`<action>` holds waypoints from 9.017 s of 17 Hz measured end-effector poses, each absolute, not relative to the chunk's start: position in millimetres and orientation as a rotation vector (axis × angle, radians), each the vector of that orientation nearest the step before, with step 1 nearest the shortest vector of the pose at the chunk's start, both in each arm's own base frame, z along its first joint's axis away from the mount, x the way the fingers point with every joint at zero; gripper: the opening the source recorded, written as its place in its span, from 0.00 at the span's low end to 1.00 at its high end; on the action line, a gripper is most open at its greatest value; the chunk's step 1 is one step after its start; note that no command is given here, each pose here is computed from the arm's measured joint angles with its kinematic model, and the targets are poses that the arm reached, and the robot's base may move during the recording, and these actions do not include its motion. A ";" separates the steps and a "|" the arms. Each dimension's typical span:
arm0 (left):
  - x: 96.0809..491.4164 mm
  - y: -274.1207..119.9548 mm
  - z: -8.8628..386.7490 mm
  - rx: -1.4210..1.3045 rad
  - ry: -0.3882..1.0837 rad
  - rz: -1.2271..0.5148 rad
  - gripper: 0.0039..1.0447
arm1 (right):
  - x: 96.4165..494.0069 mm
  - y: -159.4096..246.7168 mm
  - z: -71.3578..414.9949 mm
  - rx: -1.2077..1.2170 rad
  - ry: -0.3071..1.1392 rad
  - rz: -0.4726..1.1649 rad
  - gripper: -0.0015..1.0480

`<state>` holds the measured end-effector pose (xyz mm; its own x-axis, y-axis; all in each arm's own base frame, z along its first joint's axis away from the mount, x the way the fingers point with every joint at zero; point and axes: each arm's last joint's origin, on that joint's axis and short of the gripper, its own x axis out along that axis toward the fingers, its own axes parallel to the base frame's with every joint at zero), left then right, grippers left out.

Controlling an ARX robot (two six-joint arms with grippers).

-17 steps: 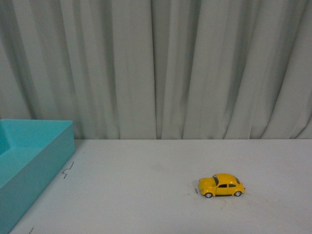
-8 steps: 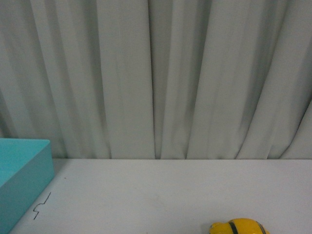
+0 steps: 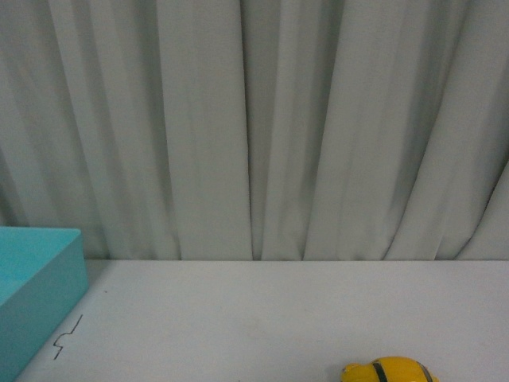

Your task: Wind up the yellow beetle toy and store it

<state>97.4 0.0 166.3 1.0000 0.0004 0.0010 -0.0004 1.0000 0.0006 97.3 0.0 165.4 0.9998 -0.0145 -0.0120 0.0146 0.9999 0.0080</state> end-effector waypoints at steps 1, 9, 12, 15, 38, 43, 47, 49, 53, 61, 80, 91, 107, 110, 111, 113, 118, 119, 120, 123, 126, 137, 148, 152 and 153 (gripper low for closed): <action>97.4 0.0 166.3 0.001 -0.001 0.002 0.94 | 100.9 -1.3 163.0 0.088 0.062 -0.121 0.94; 97.4 0.0 166.3 0.001 -0.002 0.002 0.94 | 156.4 -75.4 167.9 0.214 -0.004 -0.315 0.94; 97.4 0.0 166.3 0.001 -0.002 0.001 0.94 | 220.4 -85.7 182.5 0.171 -0.046 -0.183 0.94; 97.4 0.0 166.3 0.001 -0.001 0.000 0.94 | 302.7 -76.5 175.1 0.118 0.026 0.047 0.94; 97.4 0.0 166.3 0.001 -0.001 0.000 0.94 | 395.0 -12.1 76.0 -0.670 0.497 1.424 0.94; 97.4 0.0 166.3 0.001 -0.001 0.000 0.94 | 404.5 -0.7 66.8 -0.743 0.512 1.457 0.94; 97.4 0.0 166.3 0.001 -0.001 0.000 0.94 | 408.6 13.0 60.6 -0.759 0.509 1.459 0.94; 97.4 0.0 166.3 0.001 -0.001 0.000 0.94 | 409.1 22.5 60.1 -0.750 0.515 1.461 0.94; 97.4 0.0 166.3 0.001 -0.001 0.000 0.94 | 407.7 28.3 57.5 -0.717 0.549 1.445 0.67; 97.4 0.0 166.3 0.001 -0.001 0.000 0.94 | 403.2 33.2 54.9 -0.709 0.586 1.439 0.40; 97.4 0.0 166.3 0.001 -0.001 0.000 0.94 | 364.3 -31.9 43.8 -0.658 0.604 1.366 0.40; 97.4 0.0 166.3 0.001 -0.001 0.000 0.94 | 329.2 -85.8 46.1 -0.562 0.702 1.314 0.42; 97.4 0.0 166.3 0.001 -0.001 0.000 0.94 | 329.6 -93.1 39.5 -0.600 0.737 1.286 0.94; 97.4 0.0 166.3 0.001 -0.001 0.000 0.94 | 332.4 -92.8 39.5 -0.613 0.712 1.275 0.94; 97.4 0.0 166.3 0.001 -0.001 0.001 0.94 | 335.0 -90.8 40.8 -0.622 0.688 1.274 0.94; 97.4 0.0 166.3 0.001 -0.001 0.000 0.94 | 345.9 -85.6 55.9 -0.665 0.595 1.262 0.94; 97.4 0.0 166.3 0.001 -0.002 0.001 0.94 | 377.3 -77.9 151.3 -0.833 0.295 1.172 0.94; 97.4 0.0 166.3 0.001 -0.001 0.000 0.94 | 377.8 -77.9 160.6 -0.830 0.281 1.161 0.94; 97.4 0.0 166.3 0.001 -0.001 0.000 0.94 | 377.6 -77.8 165.5 -0.838 0.276 1.153 0.94; 97.4 0.0 166.3 0.001 -0.001 0.000 0.94 | 371.2 -62.2 147.4 -1.020 0.354 0.631 0.77; 97.4 0.0 166.3 0.001 -0.002 0.002 0.94 | 304.4 -31.3 141.2 -0.518 0.218 0.098 0.47; 97.4 0.0 166.3 0.001 -0.001 0.000 0.94 | 183.8 0.0 160.4 -0.018 0.027 0.001 0.02; 97.4 0.0 166.3 0.001 -0.001 0.000 0.94 | 138.0 0.0 164.6 -0.015 0.011 0.000 0.02; 97.4 0.0 166.3 0.001 -0.001 0.001 0.94 | 127.4 0.0 169.0 -0.015 -0.007 0.000 0.02; 97.4 0.0 166.3 0.001 -0.001 0.001 0.94 | 125.3 0.0 169.2 -0.015 -0.007 0.000 0.02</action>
<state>97.4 0.0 166.3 1.0000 0.0008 0.0013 -0.0008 1.0000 0.0006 125.3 0.0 169.2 1.0000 0.0004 0.0067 -0.0003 0.9999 -0.0151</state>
